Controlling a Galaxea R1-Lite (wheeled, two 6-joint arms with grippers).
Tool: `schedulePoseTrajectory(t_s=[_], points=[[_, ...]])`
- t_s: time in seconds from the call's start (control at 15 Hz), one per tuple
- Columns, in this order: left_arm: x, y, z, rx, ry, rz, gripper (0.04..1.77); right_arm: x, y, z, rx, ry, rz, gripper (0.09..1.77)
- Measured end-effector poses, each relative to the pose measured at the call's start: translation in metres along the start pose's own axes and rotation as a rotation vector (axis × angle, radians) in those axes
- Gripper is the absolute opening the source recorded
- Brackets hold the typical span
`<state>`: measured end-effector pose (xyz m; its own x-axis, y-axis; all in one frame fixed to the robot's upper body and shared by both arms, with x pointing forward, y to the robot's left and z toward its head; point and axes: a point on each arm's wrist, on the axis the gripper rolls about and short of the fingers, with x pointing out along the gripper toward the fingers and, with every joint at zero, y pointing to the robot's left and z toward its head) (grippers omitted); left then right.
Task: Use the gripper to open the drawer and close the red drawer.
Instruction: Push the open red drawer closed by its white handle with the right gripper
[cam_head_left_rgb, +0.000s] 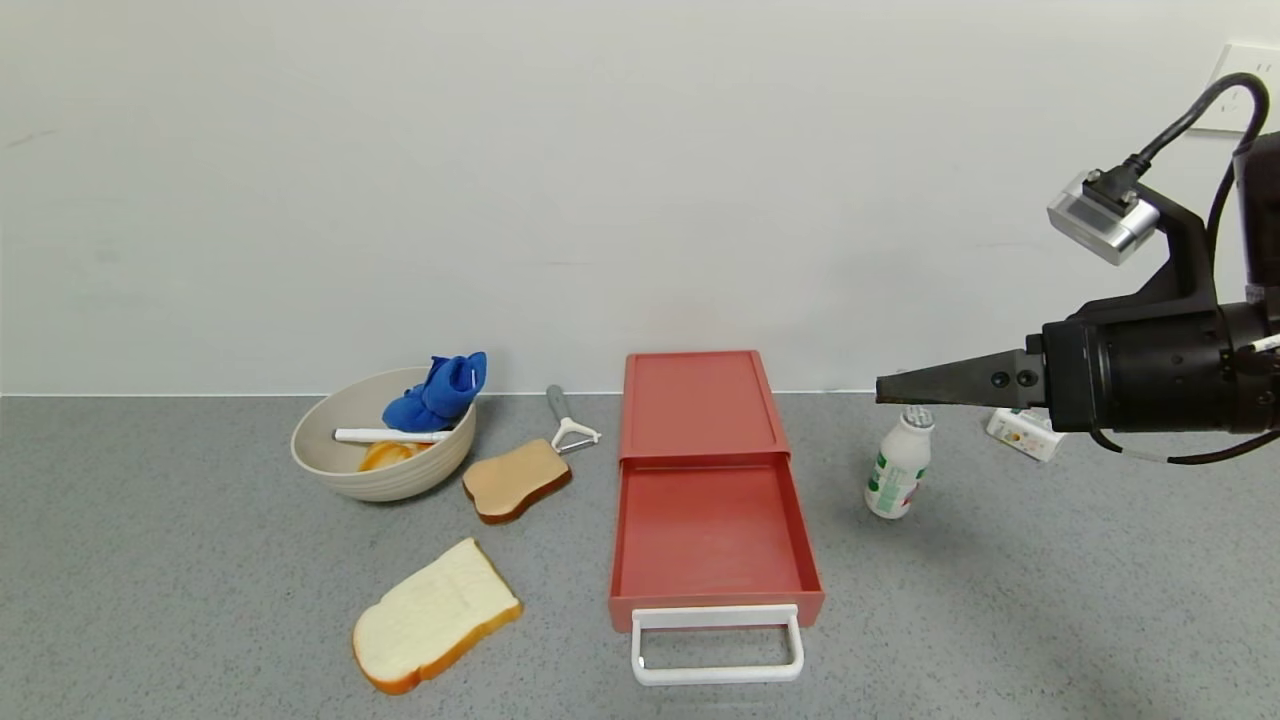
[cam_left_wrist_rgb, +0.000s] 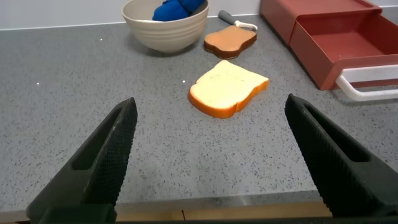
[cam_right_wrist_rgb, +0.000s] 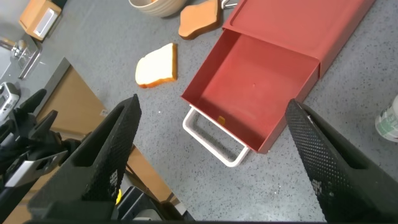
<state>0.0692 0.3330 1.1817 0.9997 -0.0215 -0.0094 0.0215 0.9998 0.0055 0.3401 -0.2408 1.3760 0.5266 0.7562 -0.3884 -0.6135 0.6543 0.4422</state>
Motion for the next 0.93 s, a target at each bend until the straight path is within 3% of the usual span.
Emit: schedulePoseTrajectory(t_s=[0.6,0.93], points=[[0.0,0.0,0.0,0.0,0.0,0.0,1.72,0.003,0.002,-0.005,0.012,0.027,-0.025,1.71],[0.0,0.0,0.0,0.0,0.0,0.0,1.72,0.03,0.02,-0.015,0.129,0.17,-0.233,1.71]])
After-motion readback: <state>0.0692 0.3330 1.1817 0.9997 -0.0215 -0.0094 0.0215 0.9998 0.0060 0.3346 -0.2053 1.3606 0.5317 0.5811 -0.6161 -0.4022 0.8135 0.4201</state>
